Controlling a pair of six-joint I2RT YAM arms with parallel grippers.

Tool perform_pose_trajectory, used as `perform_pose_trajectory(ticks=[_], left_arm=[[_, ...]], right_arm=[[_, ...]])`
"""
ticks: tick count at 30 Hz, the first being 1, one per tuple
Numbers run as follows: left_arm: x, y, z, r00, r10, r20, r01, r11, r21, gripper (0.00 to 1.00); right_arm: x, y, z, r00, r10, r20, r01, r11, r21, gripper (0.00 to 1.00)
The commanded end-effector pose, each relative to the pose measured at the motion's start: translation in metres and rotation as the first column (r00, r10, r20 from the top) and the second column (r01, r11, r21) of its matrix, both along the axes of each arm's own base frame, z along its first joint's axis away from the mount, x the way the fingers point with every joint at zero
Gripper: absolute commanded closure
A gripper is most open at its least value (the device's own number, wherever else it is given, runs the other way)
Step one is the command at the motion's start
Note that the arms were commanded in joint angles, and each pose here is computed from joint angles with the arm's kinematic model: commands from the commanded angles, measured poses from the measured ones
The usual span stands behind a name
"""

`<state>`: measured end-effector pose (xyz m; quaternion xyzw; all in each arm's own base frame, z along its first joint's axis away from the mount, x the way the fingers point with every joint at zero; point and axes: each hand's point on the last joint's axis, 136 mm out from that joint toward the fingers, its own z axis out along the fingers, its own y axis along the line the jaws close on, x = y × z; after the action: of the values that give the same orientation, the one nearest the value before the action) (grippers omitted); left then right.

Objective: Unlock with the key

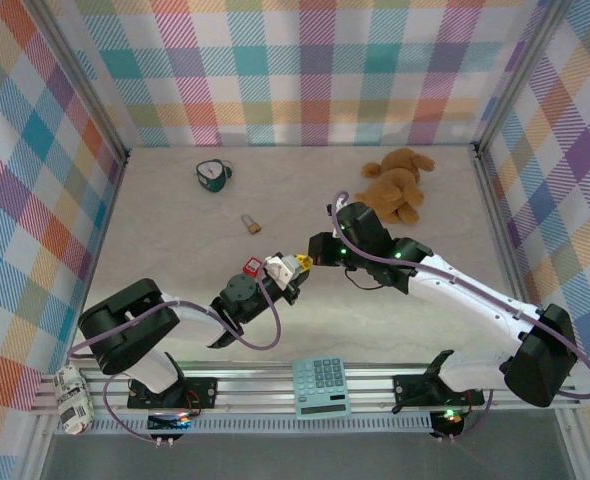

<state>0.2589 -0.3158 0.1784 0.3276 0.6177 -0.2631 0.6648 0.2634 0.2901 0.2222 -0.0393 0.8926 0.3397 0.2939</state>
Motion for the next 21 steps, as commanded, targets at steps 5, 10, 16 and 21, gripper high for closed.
perform_pose_trajectory(ticks=[5,10,16,21], left_arm=[[-0.005,0.001,0.019,0.999,-0.027,0.042,0.029,0.998,-0.056,1.00],[-0.004,0.001,0.015,0.999,-0.028,0.035,0.029,0.998,-0.047,1.00],[-0.003,-0.001,0.014,0.999,-0.034,0.035,0.035,0.998,-0.045,1.00],[-0.003,0.000,0.014,0.999,-0.034,0.035,0.036,0.998,-0.045,1.00]], right_arm=[[0.019,-0.016,-0.001,0.997,-0.063,0.032,0.064,0.998,-0.018,0.97],[0.024,-0.022,-0.007,0.997,-0.074,0.021,0.075,0.996,-0.045,0.98],[0.028,-0.029,-0.008,0.996,-0.089,0.023,0.090,0.994,-0.058,0.98],[0.029,-0.032,-0.008,0.995,-0.097,0.025,0.099,0.994,-0.056,0.98]])
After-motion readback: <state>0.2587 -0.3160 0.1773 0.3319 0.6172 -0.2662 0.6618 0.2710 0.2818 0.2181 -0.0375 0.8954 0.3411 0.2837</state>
